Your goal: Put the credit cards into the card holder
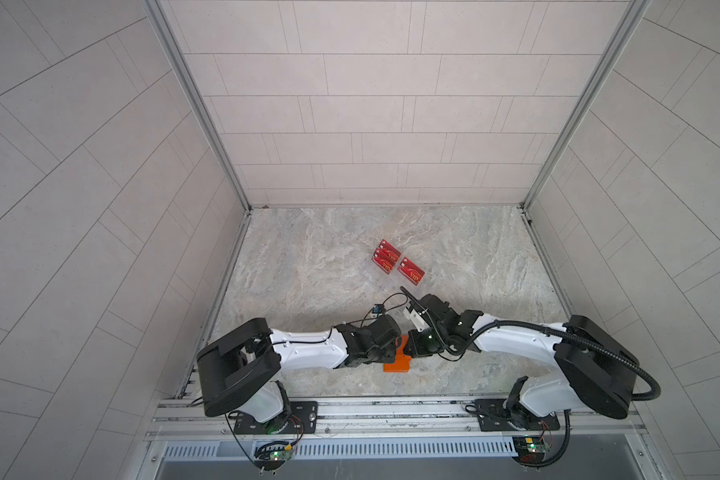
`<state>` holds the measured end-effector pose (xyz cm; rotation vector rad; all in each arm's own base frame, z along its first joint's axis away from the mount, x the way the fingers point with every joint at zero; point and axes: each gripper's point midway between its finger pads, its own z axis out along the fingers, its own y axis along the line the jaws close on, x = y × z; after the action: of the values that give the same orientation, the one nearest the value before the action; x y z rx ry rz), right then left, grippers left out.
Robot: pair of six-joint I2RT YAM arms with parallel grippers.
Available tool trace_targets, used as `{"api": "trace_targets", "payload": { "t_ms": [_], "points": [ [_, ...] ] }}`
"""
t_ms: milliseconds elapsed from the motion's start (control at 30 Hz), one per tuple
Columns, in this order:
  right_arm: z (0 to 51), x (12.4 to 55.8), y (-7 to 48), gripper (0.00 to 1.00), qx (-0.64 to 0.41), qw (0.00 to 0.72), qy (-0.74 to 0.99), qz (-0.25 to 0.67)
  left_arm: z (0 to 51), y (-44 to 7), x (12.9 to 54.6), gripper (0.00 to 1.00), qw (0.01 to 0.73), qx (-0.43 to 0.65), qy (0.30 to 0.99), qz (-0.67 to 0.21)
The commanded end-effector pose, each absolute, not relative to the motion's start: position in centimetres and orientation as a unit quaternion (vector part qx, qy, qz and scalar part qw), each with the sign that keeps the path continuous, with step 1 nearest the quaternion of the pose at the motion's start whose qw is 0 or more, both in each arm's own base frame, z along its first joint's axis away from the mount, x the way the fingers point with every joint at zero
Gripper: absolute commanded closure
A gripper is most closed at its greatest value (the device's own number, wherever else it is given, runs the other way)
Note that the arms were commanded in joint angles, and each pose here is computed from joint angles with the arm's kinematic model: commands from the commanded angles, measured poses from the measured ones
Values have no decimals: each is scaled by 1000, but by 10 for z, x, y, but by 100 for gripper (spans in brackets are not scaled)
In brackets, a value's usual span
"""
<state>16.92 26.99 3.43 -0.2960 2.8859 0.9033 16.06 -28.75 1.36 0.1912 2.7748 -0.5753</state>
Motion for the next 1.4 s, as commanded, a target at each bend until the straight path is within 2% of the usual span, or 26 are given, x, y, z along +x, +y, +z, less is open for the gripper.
{"api": "trace_targets", "payload": {
  "t_ms": [0, 567, 867, 1067, 1367],
  "points": [
    [4, 151, 252, 100, -101, 3, 966, 239, -36, -230, 116, 61, 47, 80, 992, -88],
    [-24, 129, 212, 100, -118, -69, 985, 103, -35, -232, 120, 63, 62, 69, 990, -101],
    [-37, 118, 214, 100, -113, -93, 985, 94, -35, -230, 120, 63, 67, 64, 990, -108],
    [-21, 132, 237, 100, -115, -63, 982, 138, -30, -230, 122, 63, 81, 51, 988, -119],
    [45, 168, 282, 79, -133, 25, 964, 228, -21, -237, 127, 62, 94, 20, 984, -148]
  ]
}}
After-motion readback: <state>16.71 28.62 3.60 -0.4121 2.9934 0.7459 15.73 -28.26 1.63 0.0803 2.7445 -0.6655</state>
